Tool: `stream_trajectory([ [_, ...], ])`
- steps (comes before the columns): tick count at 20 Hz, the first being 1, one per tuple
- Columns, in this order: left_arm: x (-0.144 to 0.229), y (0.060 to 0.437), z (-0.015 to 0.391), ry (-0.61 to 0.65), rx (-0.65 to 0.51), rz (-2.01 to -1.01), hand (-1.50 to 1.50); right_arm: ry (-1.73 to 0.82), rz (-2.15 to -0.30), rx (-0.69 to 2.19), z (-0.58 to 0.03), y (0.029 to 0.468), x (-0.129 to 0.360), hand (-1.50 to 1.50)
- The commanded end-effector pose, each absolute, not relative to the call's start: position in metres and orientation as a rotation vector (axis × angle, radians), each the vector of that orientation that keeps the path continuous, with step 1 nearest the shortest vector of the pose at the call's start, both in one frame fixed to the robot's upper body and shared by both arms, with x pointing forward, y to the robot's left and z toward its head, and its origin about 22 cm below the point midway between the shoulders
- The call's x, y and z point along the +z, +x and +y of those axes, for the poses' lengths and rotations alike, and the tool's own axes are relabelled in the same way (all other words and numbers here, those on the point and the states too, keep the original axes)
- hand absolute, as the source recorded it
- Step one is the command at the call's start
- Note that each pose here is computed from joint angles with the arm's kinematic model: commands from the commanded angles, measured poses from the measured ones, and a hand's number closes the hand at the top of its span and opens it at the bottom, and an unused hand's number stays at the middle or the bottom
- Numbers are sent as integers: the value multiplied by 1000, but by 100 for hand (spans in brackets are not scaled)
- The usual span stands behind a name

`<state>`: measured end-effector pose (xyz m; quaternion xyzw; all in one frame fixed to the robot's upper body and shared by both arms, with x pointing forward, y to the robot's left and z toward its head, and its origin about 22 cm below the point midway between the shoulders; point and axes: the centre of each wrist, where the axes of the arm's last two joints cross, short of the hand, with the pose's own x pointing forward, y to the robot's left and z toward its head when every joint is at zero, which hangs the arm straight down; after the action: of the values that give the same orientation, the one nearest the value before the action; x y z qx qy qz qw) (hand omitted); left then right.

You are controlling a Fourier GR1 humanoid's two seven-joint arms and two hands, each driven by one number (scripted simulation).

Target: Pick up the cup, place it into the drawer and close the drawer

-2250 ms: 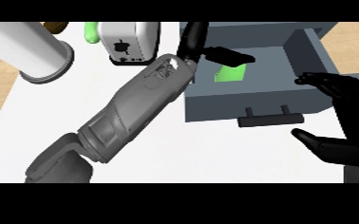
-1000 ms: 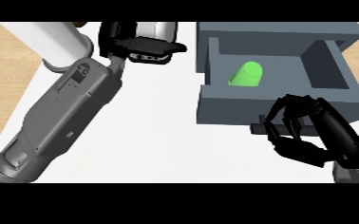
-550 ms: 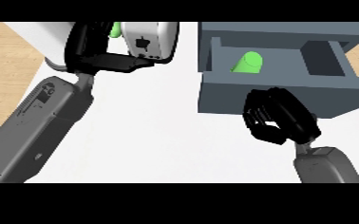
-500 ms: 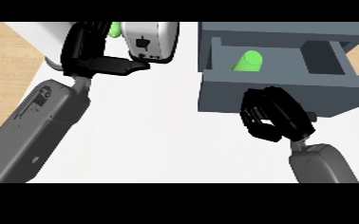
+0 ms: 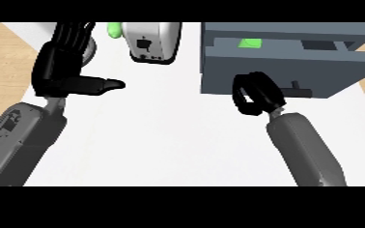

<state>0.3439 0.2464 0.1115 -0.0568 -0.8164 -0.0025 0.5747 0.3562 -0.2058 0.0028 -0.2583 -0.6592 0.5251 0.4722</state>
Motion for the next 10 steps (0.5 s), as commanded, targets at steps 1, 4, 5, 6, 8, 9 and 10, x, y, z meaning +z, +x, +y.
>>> stream_trajectory([
  [1, 117, 334, 273, -133, -22, -1922, -150, -629, -1577, 1285, -213, 389, 2, 150],
  [4, 103, 335, 265, -130, -2, -1923, -150, -589, -1552, 1271, -194, 400, -5, 150],
  [5, 105, 341, 287, -125, -6, -1911, -150, -574, -1577, 1263, -213, 415, 20, 150],
  [6, 102, 333, 286, -139, -25, -1904, -150, -585, -1544, 1250, -234, 414, 16, 150],
  [8, 99, 333, 278, -156, -20, -1911, -150, -593, -1518, 1241, -235, 411, 1, 150],
  [9, 117, 336, 297, -148, 4, -1916, -150, -598, -1499, 1251, -230, 422, 18, 150],
  [10, 100, 328, 273, -164, -26, -1903, -150, -595, -1508, 1228, -238, 419, 11, 150],
])
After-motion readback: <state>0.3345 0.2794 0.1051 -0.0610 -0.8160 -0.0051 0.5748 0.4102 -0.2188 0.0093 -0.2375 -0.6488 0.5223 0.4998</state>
